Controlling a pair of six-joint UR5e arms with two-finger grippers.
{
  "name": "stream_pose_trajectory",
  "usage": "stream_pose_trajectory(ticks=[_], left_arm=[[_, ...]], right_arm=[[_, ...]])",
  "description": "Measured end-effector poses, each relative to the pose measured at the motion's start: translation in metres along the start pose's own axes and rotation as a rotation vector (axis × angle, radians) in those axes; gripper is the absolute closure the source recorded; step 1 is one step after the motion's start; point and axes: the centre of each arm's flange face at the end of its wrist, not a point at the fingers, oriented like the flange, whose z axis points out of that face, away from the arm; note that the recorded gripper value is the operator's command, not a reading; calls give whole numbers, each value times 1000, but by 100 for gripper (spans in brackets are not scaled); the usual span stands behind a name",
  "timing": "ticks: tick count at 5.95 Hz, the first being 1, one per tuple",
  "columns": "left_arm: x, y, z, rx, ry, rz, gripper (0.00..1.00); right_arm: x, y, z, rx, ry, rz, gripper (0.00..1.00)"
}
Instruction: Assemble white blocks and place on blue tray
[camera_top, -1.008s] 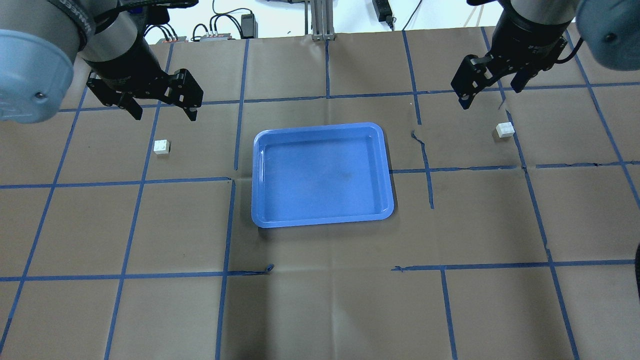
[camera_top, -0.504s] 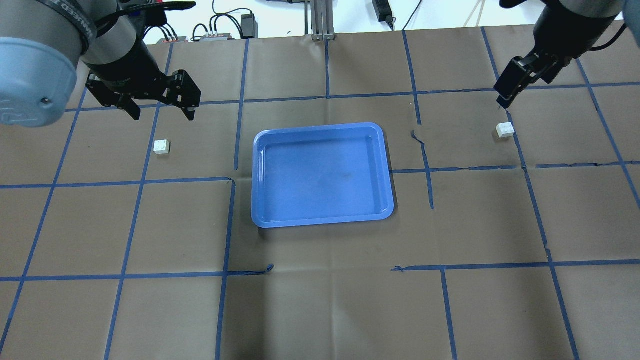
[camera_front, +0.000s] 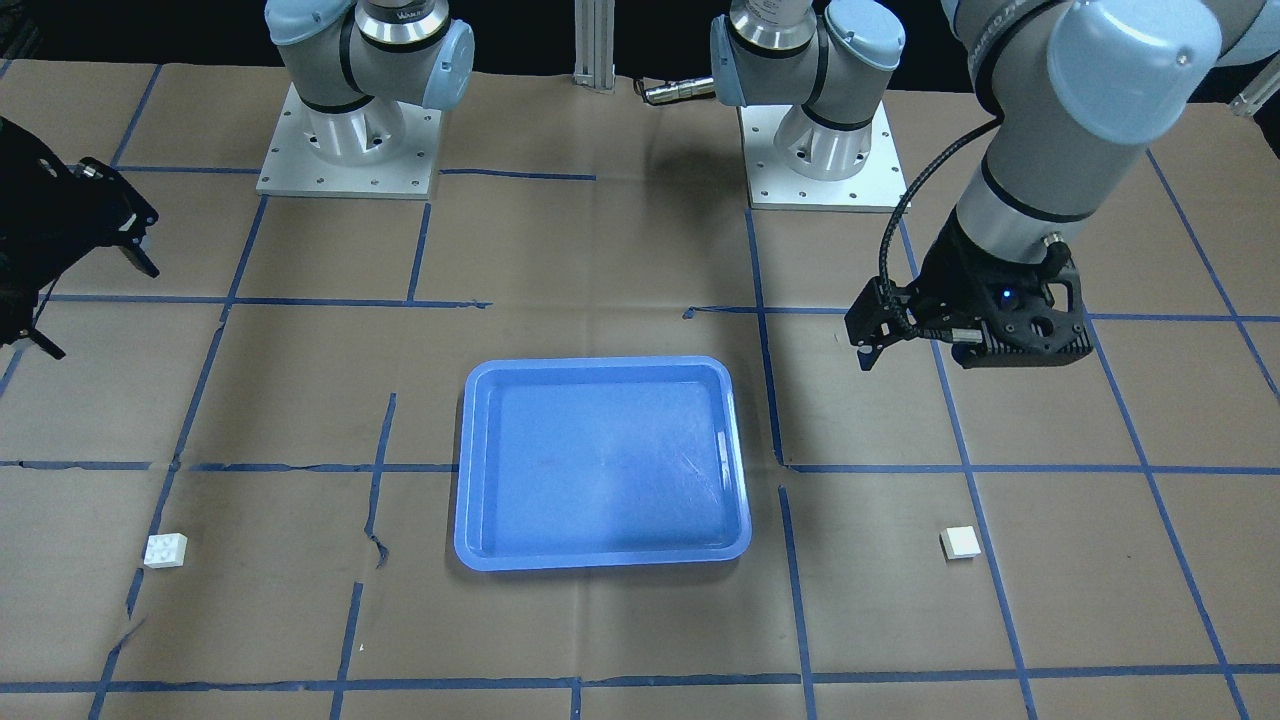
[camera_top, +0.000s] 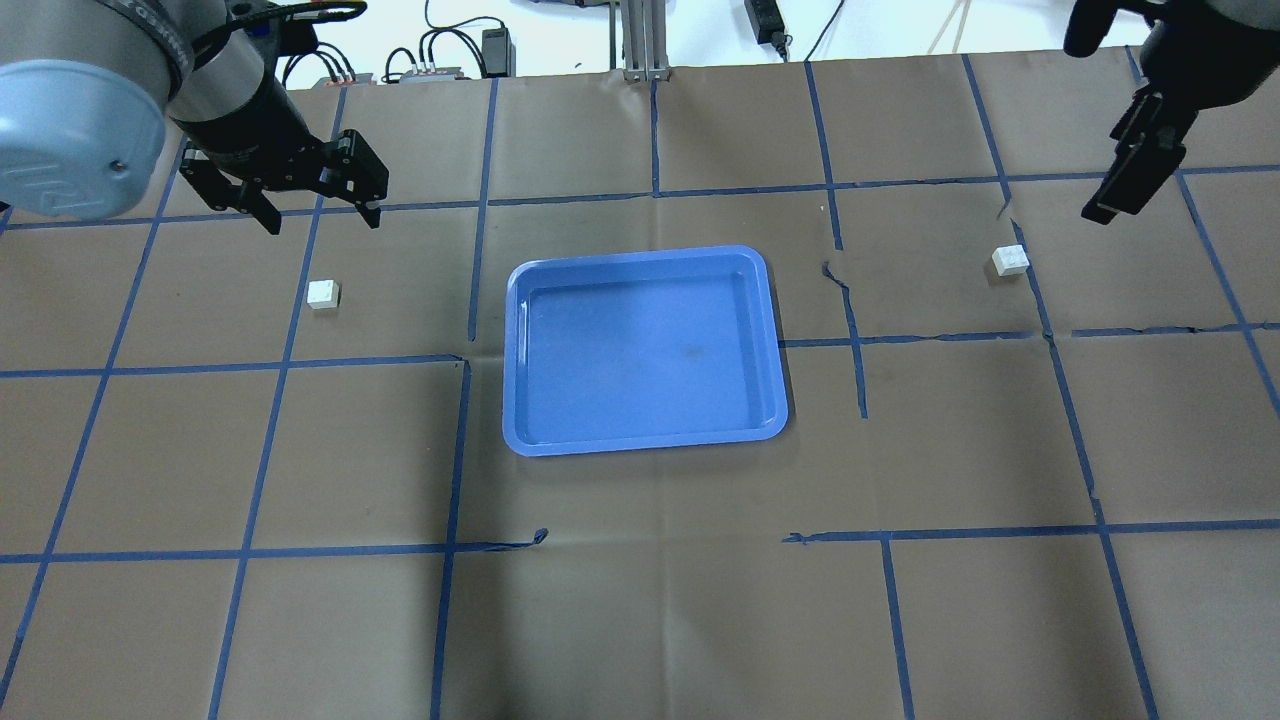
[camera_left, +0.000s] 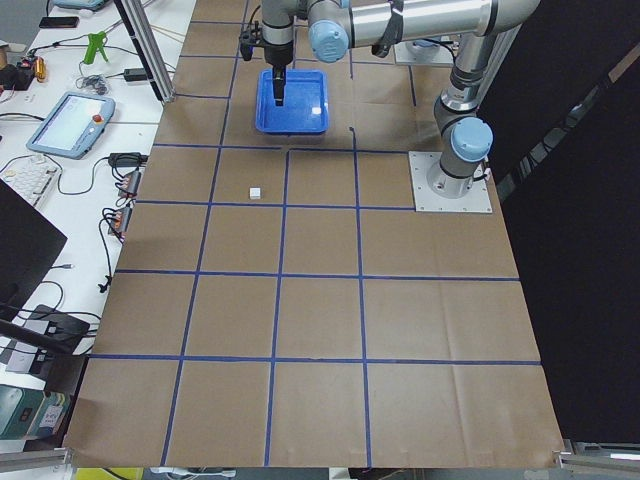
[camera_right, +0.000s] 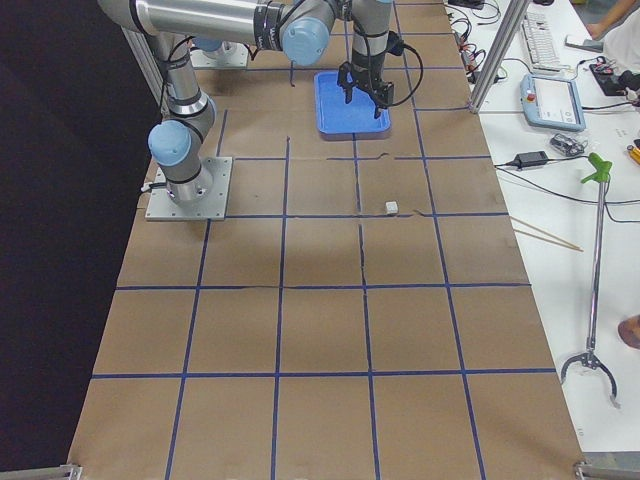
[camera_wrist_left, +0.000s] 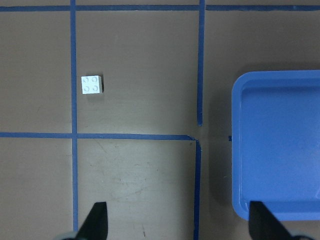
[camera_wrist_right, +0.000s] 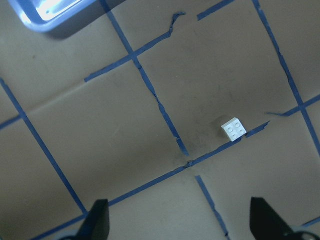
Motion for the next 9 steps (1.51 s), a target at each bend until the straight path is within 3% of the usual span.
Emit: stream_pose_trajectory(ticks=[2, 4, 5, 6, 7, 9], left_arm=[[-24, -37, 53, -10, -1, -15, 1], [-62, -51, 102, -51, -108, -50, 1], [-85, -58, 136, -97, -175, -66, 1], [-118, -66, 164, -115, -196, -101, 2], [-144, -74, 179, -89, -186, -126, 3], [-150, -87, 209, -41, -85, -130, 9]], right_arm=[[42, 22, 32, 6, 23, -363, 0], [82, 40, 76, 31, 43, -594, 0], [96, 50, 97, 96, 46, -632, 0], [111, 66, 124, 180, 38, -635, 0], [125, 84, 158, 279, 26, -606, 0], [152, 109, 229, 460, 42, -531, 0]])
